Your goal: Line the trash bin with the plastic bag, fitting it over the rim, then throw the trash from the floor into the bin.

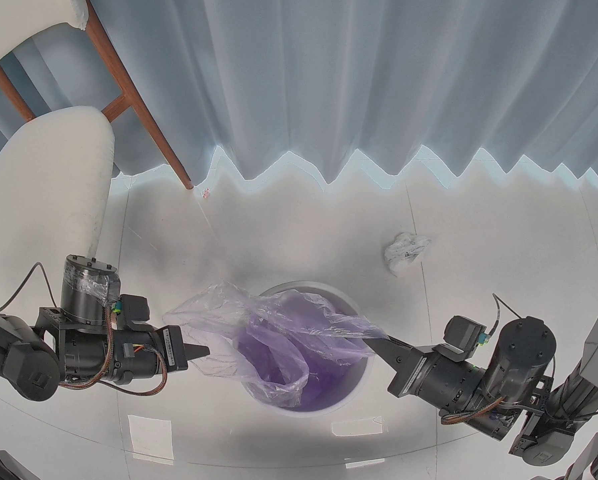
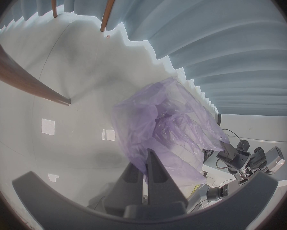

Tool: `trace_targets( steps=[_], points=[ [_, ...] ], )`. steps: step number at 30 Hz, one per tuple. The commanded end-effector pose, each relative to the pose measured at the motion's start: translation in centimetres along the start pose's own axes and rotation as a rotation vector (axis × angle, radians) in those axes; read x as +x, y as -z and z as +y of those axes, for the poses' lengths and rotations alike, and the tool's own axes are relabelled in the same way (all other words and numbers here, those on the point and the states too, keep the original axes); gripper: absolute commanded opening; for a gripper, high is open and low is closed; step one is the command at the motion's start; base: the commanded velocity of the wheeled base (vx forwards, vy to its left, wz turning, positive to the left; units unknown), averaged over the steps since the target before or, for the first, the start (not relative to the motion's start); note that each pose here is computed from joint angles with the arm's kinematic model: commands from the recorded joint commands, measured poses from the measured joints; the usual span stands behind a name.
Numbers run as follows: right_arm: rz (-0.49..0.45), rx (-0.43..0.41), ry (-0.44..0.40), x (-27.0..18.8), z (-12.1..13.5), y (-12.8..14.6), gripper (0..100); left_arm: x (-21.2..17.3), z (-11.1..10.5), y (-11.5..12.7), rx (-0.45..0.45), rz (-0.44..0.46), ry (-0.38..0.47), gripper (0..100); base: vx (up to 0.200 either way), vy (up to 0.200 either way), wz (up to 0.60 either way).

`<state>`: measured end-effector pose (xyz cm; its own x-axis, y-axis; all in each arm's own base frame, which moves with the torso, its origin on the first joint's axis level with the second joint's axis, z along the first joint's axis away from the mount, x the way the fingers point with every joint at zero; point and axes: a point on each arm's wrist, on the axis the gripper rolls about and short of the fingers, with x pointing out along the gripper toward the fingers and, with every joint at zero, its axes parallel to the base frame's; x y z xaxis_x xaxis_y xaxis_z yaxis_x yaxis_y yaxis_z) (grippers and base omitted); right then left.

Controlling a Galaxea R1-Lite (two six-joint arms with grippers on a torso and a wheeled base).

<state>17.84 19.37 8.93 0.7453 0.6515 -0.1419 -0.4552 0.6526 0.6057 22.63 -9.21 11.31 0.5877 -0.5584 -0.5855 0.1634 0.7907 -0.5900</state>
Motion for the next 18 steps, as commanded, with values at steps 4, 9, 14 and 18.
trace_targets(
  steps=[4,9,14,18],
  points=[
    [-0.02,0.055,-0.025,0.0,0.4,-0.4,0,-1.8,-1.4,0.3,0.036,0.027,0.153,0,0.0,0.0,0.0],
    [-0.057,0.064,-0.074,0.0,1.5,-1.1,0,-2.4,-1.8,0.4,0.047,0.058,0.234,0,0.0,0.0,0.0],
    [-0.089,0.125,-0.108,0.0,2.2,-2.0,0,-2.1,-2.8,1.1,0.091,0.055,0.291,0,0.0,0.0,0.0],
    [-0.053,0.148,-0.072,0.8,1.4,-1.0,0,-1.5,-2.8,0.8,0.04,0.014,0.323,0,0.0,0.0,0.0]
  ],
)
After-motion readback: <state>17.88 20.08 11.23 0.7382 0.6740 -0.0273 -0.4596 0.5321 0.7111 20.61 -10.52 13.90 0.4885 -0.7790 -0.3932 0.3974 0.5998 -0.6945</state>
